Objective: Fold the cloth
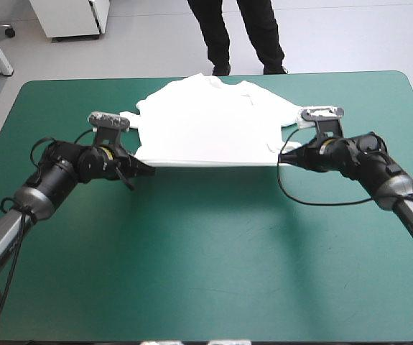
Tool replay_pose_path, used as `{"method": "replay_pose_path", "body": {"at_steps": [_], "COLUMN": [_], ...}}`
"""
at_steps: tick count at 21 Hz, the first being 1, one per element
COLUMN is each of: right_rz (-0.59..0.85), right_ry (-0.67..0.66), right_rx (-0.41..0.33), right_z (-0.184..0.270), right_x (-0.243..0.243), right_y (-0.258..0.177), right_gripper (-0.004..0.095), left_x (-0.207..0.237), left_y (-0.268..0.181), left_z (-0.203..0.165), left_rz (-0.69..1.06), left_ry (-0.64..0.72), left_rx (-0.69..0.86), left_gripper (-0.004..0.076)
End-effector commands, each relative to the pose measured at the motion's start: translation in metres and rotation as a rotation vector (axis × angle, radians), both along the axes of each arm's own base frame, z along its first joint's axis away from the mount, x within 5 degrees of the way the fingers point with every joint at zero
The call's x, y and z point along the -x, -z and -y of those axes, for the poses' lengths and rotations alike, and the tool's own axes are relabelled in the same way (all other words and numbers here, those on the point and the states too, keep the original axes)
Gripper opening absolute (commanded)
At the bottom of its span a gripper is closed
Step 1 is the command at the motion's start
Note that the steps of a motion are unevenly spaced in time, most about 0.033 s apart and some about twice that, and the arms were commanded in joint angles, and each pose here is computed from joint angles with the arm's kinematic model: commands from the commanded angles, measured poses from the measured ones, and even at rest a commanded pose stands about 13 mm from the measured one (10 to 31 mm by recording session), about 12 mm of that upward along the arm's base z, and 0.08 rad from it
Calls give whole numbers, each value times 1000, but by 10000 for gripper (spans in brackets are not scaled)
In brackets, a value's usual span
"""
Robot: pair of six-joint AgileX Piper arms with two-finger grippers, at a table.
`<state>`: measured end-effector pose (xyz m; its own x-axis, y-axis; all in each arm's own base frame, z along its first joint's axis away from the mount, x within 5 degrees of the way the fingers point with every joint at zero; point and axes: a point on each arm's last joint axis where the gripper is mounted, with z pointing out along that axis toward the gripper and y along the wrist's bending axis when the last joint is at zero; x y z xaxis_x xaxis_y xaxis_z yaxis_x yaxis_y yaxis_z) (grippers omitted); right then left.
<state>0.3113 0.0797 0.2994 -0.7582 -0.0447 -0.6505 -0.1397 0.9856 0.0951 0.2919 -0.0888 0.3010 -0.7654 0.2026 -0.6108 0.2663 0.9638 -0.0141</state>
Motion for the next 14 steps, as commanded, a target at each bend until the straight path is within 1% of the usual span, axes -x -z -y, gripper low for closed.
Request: {"method": "replay_pose_path", "body": {"at_steps": [1,5,6,7,8,11,14], "right_rz": [15,-76,-116,-141,-195,-247,-339], "right_ry": [6,-7,-6,-5,-15,-24,-34], "right_rx": [3,-42,-58,-68,-79,-108,-141], "right_z": [13,18,20,20,22,24,26], "right_x": [30,72,89,96,112,137,165], "right_y": [-6,8,11,13,14,14,20], "right_gripper": [-17,-17,-17,-17,-17,-17,-17], "left_x": [32,74,88,95,108,133,166], "left_y": [1,19,19,19,17,18,24], "left_z": [-1,-4,-6,-8,-12,-21,-31], "left_rz": [11,-94,-135,-151,-181,-243,-335], "left_ry": [38,57,56,54,56,59,65], "left_rx": [-16,-19,-2,7,6,-6,-10], "left_gripper": [-9,-9,-9,-9,-9,-9,-9]}}
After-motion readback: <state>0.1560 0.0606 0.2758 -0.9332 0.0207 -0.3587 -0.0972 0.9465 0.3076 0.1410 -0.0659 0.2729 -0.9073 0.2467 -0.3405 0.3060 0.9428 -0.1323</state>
